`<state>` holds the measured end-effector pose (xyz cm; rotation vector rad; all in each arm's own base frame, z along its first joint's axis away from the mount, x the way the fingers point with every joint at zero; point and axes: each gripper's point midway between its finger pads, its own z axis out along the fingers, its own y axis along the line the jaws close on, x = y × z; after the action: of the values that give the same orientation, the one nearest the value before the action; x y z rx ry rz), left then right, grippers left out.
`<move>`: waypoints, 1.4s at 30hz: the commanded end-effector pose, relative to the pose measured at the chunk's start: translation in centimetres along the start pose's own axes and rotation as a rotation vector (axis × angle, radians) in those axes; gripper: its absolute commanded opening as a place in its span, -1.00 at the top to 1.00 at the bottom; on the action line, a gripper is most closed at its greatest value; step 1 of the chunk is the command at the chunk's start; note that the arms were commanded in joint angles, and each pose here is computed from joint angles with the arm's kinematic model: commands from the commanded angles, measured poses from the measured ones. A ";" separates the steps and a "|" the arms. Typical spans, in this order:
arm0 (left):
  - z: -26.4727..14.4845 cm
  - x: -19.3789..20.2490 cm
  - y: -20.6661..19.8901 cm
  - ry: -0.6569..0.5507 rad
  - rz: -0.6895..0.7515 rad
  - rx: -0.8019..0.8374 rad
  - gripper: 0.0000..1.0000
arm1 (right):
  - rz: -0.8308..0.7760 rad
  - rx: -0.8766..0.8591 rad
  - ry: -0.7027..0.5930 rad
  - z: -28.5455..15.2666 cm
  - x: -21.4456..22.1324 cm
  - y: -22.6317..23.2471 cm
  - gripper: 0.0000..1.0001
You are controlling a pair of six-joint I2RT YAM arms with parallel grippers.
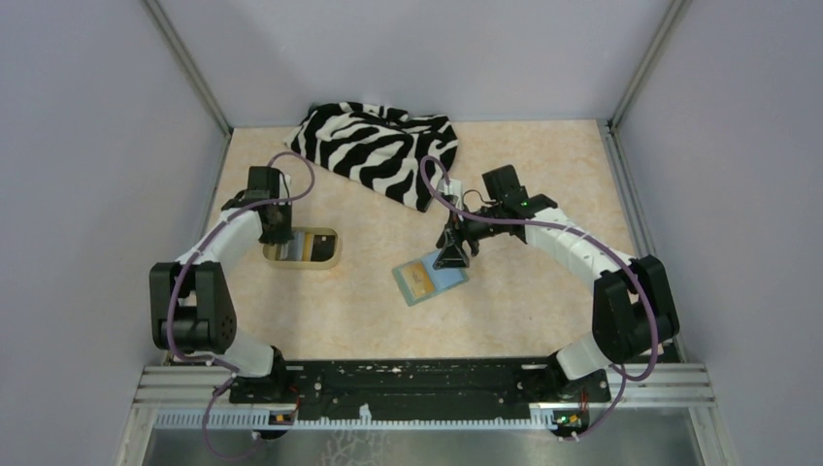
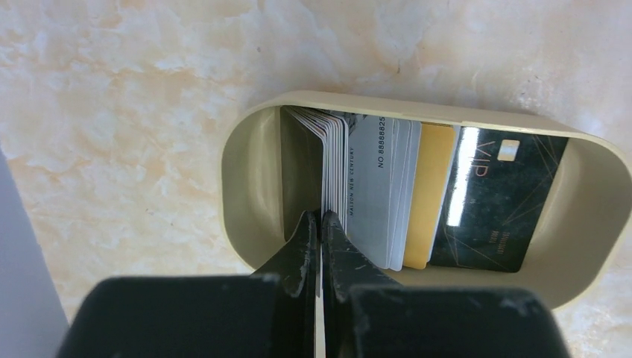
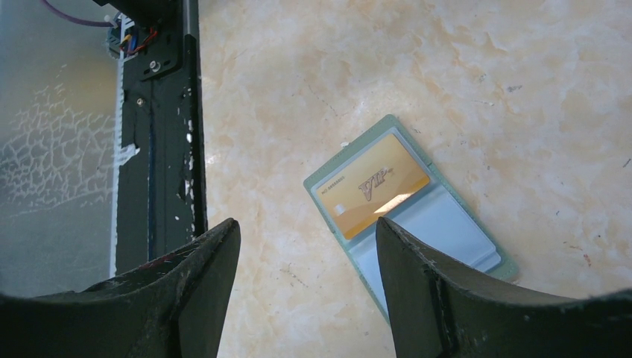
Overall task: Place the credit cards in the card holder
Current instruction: Pick up the credit card from the storage box.
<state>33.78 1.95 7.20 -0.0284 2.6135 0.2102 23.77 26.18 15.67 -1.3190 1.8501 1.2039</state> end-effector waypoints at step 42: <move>1.3 1.9 0.4 0.107 -0.146 0.038 0.72 | -0.029 -0.068 0.040 1.9 0.2 0.5 -0.33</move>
<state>34.07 1.07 7.07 -0.1606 2.6291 0.0137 22.35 27.00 13.32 -1.3799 1.9105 1.2483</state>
